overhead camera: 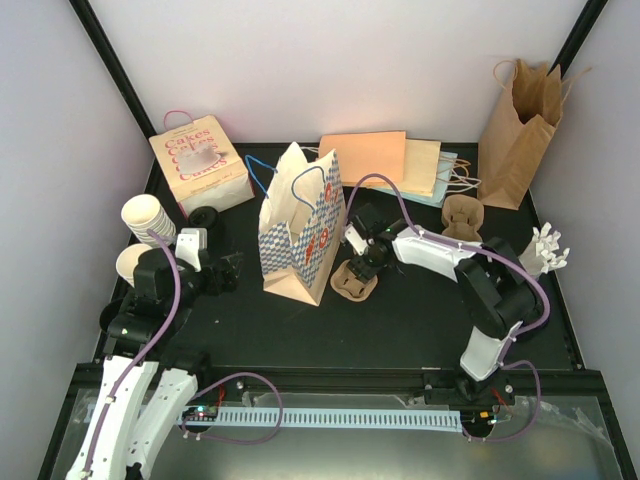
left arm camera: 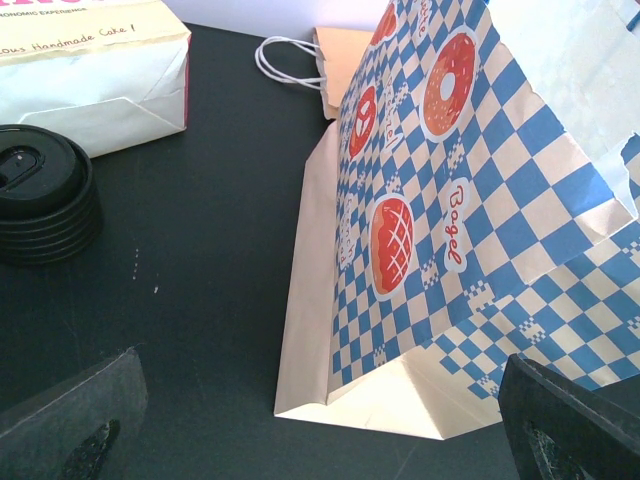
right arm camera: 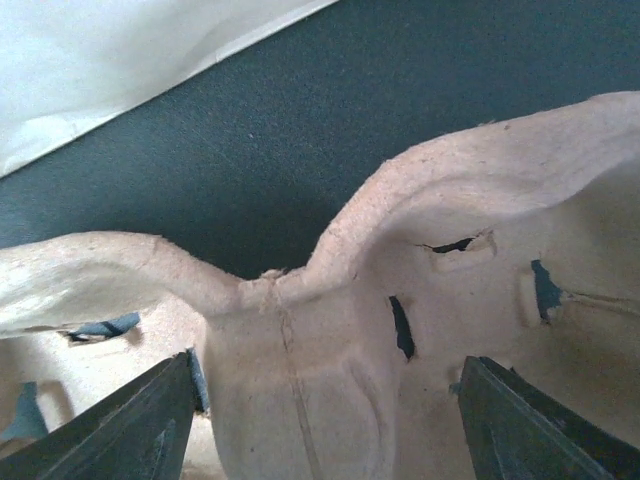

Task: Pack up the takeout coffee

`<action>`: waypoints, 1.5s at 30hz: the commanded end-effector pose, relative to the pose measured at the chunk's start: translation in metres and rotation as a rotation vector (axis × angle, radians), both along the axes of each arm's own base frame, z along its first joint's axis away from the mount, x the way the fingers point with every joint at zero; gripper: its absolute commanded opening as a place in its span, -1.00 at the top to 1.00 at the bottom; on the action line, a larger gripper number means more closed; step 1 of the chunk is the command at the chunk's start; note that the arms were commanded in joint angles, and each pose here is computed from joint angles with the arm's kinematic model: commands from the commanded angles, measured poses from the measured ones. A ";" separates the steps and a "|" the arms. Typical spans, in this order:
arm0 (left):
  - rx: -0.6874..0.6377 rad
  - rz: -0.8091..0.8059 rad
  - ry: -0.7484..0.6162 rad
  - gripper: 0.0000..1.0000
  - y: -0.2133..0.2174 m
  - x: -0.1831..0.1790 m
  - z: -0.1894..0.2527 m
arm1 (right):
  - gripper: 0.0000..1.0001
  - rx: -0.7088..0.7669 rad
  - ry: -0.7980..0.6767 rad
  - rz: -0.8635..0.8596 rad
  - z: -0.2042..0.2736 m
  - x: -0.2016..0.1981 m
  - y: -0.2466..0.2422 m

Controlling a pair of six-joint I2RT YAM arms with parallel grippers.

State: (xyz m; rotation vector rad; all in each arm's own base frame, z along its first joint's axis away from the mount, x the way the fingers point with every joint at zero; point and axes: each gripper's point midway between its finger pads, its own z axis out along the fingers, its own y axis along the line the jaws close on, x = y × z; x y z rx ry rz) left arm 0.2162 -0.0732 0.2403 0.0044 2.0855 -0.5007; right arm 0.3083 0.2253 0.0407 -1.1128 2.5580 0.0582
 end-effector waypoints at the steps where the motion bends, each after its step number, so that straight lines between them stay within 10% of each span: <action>1: 0.000 -0.013 -0.024 -0.97 -0.002 0.002 0.005 | -0.49 -0.010 0.002 0.012 -0.005 0.005 0.004; 19: 0.001 -0.009 -0.020 -0.98 -0.002 0.003 0.004 | -0.10 -0.013 -0.011 -0.003 -0.006 0.006 0.002; 45: 0.001 -0.006 -0.024 -0.98 -0.001 0.002 0.005 | -0.36 -0.008 -0.002 -0.009 -0.003 0.006 0.003</action>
